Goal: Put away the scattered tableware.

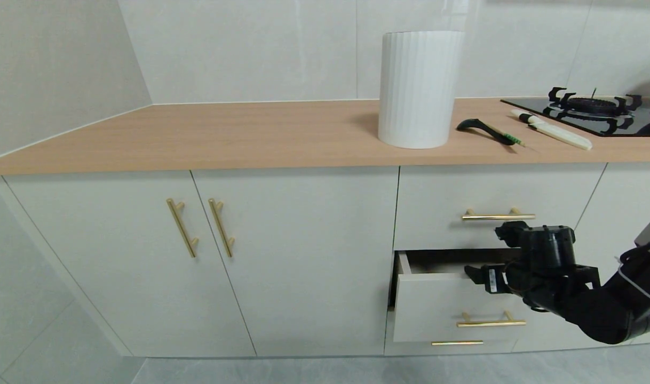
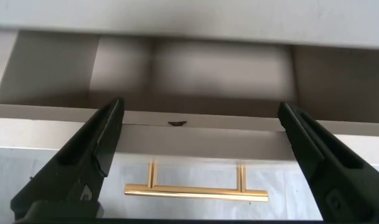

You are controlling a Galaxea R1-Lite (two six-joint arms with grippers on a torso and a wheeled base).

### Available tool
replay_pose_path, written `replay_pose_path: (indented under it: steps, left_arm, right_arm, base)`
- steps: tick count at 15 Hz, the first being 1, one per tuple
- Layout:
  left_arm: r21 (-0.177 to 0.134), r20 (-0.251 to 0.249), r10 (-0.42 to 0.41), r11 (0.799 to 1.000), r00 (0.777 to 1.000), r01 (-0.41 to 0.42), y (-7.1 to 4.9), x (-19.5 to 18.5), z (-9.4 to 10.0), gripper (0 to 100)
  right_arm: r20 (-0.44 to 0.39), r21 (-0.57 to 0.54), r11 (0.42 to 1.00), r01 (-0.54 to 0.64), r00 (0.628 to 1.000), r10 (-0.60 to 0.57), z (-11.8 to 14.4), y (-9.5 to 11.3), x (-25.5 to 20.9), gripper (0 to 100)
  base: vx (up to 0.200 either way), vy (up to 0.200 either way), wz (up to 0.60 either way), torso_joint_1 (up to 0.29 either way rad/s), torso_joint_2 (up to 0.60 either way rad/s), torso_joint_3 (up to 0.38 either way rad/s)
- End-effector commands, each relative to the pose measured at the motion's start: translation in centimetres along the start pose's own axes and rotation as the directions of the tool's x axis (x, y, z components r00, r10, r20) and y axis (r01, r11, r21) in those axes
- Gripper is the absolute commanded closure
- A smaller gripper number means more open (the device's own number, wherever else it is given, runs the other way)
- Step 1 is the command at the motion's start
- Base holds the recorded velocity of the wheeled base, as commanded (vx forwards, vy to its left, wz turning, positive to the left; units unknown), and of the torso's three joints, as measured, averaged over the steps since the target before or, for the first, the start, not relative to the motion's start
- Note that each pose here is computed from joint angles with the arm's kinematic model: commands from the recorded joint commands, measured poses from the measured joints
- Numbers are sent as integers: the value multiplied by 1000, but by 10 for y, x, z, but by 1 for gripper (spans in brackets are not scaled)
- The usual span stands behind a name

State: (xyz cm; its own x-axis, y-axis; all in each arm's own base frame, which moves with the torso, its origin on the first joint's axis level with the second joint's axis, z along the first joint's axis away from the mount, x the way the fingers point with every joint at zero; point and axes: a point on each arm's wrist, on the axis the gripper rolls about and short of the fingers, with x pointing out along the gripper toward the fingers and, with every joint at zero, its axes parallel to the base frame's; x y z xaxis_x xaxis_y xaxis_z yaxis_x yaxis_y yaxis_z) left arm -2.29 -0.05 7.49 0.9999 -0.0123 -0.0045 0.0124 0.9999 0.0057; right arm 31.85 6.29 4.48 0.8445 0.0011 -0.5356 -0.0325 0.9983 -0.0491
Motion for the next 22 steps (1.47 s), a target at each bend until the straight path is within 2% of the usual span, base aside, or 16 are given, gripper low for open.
replay_pose_path:
  steps: [1,6,14,22]
  left_arm:
    - [0,-2,0,1000,1000,0,0,0,0,0]
    - [0,-2,0,1000,1000,0,0,0,0,0]
    - [0,-2,0,1000,1000,0,0,0,0,0]
    - [0,-2,0,1000,1000,0,0,0,0,0]
  right_arm:
    - [-25,-5,1000,-2,1000,2,-7,-3,-14,0]
    - [-77,-12,1000,-1,997,0,-25,-8,-39,0]
    - [-104,-48,998,-49,994,44,-48,-7,-98,0]
    - [-196,-76,995,-65,979,49,-79,-12,-126,0]
  base:
    - [0,0,0,0,0,0]
    - [0,0,0,0,0,0]
    - [0,0,0,0,0,0]
    - [0,0,0,0,0,0]
